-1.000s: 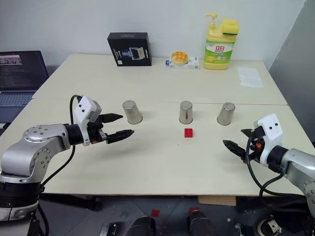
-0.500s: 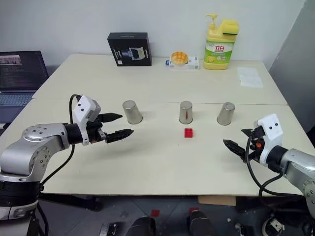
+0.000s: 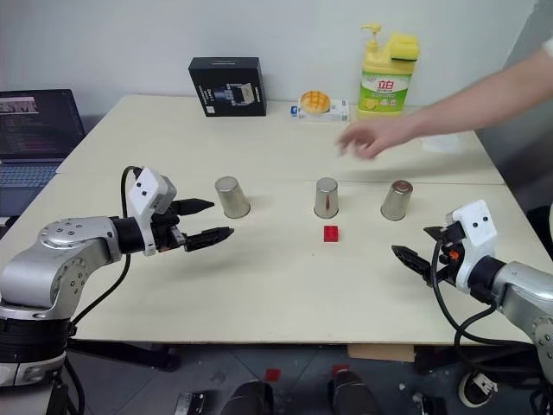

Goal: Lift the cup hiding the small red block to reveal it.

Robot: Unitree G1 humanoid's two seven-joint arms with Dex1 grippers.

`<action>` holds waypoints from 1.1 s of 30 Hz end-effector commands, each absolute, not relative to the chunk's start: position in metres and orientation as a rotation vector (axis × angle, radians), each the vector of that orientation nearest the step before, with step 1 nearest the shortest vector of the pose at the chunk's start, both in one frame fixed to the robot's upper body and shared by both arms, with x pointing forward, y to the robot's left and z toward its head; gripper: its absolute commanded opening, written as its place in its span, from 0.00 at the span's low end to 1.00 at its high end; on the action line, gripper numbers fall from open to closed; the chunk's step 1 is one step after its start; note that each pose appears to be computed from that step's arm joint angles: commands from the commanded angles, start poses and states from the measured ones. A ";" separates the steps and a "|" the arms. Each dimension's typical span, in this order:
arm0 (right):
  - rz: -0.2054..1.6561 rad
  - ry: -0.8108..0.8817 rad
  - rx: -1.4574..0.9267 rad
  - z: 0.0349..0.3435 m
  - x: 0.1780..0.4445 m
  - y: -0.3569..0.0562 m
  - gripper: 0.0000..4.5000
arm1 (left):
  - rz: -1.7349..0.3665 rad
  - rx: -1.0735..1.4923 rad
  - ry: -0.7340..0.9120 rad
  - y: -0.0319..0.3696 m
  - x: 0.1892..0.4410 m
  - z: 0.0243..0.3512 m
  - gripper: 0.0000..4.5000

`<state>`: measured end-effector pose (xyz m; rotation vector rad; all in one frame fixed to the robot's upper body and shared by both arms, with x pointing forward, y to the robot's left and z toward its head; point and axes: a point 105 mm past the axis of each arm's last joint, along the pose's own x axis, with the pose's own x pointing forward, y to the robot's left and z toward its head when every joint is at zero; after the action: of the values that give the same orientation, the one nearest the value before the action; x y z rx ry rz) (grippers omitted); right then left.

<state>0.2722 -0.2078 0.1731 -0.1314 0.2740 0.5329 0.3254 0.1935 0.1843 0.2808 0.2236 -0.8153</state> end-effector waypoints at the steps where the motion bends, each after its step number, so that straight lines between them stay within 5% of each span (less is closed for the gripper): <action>1: 0.533 0.239 -0.154 0.183 0.272 -0.209 1.00 | -0.808 0.324 0.163 0.195 0.326 0.202 1.00; 33: 0.531 0.233 -0.162 0.182 0.272 -0.209 1.00 | -0.793 0.355 0.147 0.201 0.333 0.204 1.00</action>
<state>0.2726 -0.2091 0.1722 -0.1299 0.2781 0.5298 0.3320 0.1969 0.1900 0.3140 0.1959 -0.8085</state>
